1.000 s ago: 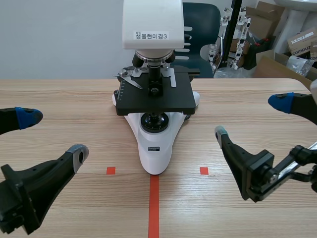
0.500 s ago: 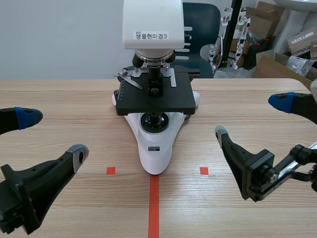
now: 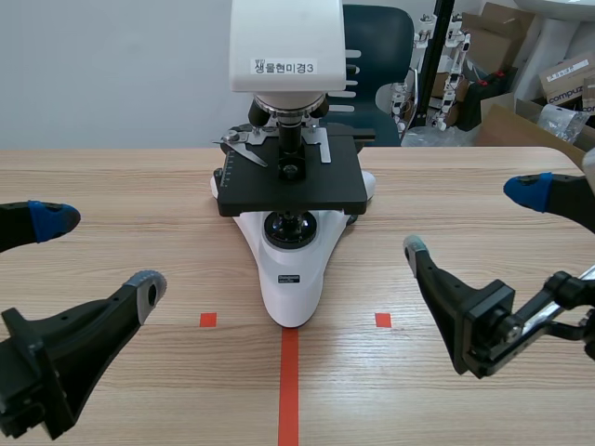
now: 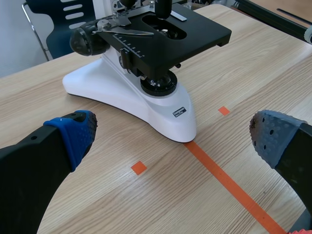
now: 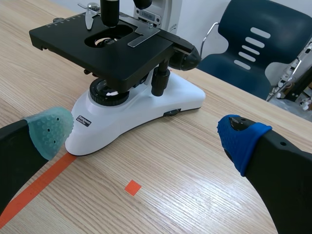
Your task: Point at the fine focus knob
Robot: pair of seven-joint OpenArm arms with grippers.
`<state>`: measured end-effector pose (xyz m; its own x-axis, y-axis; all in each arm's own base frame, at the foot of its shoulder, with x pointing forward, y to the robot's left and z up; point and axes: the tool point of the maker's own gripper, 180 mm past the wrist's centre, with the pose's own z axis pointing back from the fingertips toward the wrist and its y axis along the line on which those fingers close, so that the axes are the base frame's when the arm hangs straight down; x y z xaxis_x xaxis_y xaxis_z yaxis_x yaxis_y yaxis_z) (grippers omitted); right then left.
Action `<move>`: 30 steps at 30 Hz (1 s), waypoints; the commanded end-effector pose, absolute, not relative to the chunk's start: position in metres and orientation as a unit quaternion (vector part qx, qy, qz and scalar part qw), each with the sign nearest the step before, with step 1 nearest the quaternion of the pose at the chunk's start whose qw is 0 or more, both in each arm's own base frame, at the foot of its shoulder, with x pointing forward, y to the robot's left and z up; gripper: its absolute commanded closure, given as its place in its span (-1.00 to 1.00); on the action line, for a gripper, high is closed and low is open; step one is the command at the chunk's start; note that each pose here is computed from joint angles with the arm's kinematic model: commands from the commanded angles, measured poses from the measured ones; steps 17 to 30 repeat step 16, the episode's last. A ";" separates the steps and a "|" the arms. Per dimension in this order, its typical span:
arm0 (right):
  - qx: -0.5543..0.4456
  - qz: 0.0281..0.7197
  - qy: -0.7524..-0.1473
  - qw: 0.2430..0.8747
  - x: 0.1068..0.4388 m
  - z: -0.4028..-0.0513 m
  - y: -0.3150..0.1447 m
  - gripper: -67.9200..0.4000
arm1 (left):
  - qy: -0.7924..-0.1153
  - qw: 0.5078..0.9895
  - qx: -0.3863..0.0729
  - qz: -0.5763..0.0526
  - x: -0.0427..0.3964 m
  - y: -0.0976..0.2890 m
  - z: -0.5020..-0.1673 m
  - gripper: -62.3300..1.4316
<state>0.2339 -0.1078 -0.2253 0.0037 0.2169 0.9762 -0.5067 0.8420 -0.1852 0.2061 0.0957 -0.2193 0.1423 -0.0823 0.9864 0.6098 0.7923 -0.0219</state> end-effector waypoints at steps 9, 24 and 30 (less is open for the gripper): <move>0.111 0.262 -0.662 0.693 0.236 -0.218 -0.106 -1.00 | -0.618 0.717 -0.221 -0.235 0.207 0.094 -0.213 -1.00; 0.105 0.264 -0.649 0.706 0.236 -0.225 -0.108 -1.00 | -0.618 0.717 -0.221 -0.235 0.207 0.094 -0.213 -1.00; 0.105 0.264 -0.649 0.706 0.236 -0.225 -0.108 -1.00 | -0.618 0.717 -0.221 -0.235 0.207 0.094 -0.213 -1.00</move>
